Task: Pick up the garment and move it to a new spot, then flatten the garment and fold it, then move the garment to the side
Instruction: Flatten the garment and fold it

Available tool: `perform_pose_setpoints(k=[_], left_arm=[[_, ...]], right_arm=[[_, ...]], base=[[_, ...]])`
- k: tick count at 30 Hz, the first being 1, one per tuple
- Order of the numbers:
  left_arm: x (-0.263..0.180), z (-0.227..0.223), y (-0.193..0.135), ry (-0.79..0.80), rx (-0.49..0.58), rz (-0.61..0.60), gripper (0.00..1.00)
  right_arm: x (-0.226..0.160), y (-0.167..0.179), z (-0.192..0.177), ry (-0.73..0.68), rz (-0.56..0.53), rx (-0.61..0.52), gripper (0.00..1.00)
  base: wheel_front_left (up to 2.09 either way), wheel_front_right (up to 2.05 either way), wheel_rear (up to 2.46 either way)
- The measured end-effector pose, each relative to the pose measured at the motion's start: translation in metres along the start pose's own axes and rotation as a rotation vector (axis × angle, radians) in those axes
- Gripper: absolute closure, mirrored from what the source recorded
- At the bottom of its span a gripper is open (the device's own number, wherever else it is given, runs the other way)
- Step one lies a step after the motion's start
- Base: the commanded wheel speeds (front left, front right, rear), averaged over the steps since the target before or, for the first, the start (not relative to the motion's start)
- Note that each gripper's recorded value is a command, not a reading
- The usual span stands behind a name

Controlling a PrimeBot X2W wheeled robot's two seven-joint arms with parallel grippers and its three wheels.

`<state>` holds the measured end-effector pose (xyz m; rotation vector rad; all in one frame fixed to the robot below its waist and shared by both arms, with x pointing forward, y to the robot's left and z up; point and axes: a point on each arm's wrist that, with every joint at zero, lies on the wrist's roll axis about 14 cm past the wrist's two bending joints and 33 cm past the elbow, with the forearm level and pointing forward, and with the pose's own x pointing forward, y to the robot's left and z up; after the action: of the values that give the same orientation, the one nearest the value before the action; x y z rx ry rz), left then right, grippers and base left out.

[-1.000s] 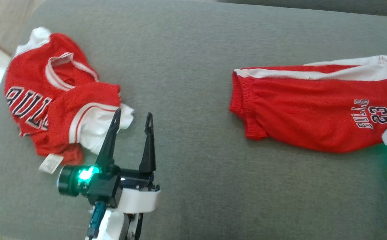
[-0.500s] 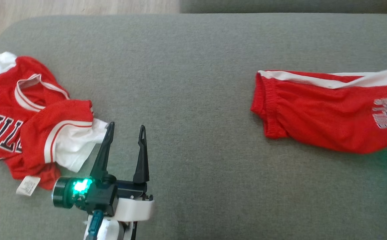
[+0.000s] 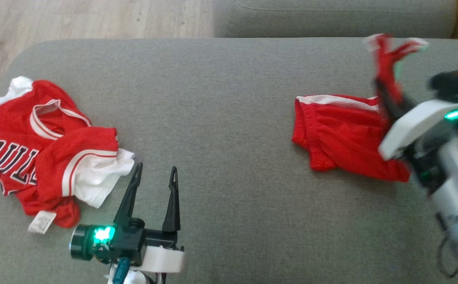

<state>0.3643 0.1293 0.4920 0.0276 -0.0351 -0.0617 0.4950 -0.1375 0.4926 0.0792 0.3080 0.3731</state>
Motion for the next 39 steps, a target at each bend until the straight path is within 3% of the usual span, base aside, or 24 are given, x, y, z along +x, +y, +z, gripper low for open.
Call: perform_pose_setpoints(k=[3,4,5,6,10,14,18,28,34,39], left_arm=[[-0.003,0.000,0.001,0.002,0.002,0.006,0.00],[-0.004,0.000,0.003,0.003,0.002,0.010,0.00],[-0.005,-0.001,0.004,0.004,0.003,0.014,0.00],[-0.006,-0.001,0.005,0.006,0.004,0.017,0.00],[-0.008,0.001,0.008,0.002,-0.003,0.031,0.00],[-0.012,0.003,0.011,-0.007,-0.006,0.046,0.00],[-0.022,0.002,0.009,-0.001,-0.026,0.051,0.00],[-0.035,0.013,0.003,-0.034,-0.064,0.048,0.00],[-0.049,0.005,0.001,-0.008,-0.058,0.058,0.00],[-0.054,0.004,0.000,-0.004,-0.051,0.058,0.00]], right_arm=[[0.006,0.047,-0.020,0.056,0.109,0.007,1.00],[0.006,0.061,-0.028,0.074,0.140,0.026,0.87],[0.006,0.074,-0.037,0.091,0.167,0.042,0.51],[0.005,0.084,-0.045,0.109,0.187,0.048,0.00],[-0.003,0.098,-0.038,0.002,0.206,0.099,0.00],[-0.018,0.078,-0.014,-0.153,0.148,0.111,0.00],[-0.051,0.046,-0.015,-0.256,0.048,0.087,0.00],[-0.129,0.029,-0.046,-0.311,-0.113,0.042,0.00],[-0.148,0.033,-0.061,-0.303,-0.152,0.038,0.00],[-0.156,0.030,-0.047,-0.353,-0.179,0.012,0.00]], base=[[0.00,0.00,0.00],[0.00,0.00,0.00],[0.00,0.00,0.00],[0.00,0.00,0.00],[0.00,0.00,0.00],[0.00,0.00,0.00],[0.00,0.00,0.00],[0.00,0.00,0.00],[0.00,0.00,0.00],[0.00,0.00,0.00]])
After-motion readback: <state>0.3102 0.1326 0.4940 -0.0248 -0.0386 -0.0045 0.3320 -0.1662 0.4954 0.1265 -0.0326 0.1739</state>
